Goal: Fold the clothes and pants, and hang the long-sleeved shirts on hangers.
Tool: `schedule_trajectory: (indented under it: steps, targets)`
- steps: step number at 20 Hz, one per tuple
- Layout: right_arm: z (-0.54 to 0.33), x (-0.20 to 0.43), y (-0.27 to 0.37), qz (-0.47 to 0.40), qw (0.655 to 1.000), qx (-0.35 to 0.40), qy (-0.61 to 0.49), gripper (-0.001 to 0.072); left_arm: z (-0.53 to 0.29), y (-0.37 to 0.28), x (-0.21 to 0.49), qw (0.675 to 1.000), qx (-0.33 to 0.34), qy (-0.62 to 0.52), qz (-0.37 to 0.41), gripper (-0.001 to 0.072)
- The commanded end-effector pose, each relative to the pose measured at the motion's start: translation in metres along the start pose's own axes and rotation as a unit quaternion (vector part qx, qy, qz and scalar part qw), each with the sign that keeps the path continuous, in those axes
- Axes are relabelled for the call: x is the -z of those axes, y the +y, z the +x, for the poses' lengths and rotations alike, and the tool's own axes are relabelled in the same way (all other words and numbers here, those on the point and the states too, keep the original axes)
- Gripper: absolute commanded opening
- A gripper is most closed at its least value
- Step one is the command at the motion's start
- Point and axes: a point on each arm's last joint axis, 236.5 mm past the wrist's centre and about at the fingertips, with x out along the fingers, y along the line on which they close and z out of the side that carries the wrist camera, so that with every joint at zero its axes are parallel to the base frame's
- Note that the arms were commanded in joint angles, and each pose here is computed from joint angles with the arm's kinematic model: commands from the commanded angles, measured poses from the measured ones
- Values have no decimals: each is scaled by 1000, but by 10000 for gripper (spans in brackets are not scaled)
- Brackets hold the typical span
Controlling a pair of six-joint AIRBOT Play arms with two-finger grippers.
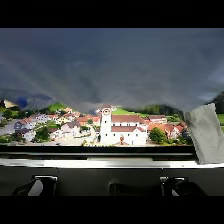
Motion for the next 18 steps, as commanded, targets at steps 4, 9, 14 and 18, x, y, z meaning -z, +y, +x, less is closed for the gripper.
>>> schedule_trajectory:
  steps: [4, 9, 14, 18]
  targets:
    - [76, 81, -34, 9, 987, 75, 139, 36, 56, 1, 49, 995, 17, 95, 40, 20]
    - [202, 263, -69, -1, 928, 126, 349, 36, 198, 1, 224, 934, 64, 347, 55, 21]
    - [288, 420, -99, 32, 889, 162, 428, 35, 328, -11, 411, 896, 43, 427, 114, 20]
    - [308, 511, -118, 58, 860, 191, 470, 36, 373, -36, 492, 897, 37, 418, 141, 20]
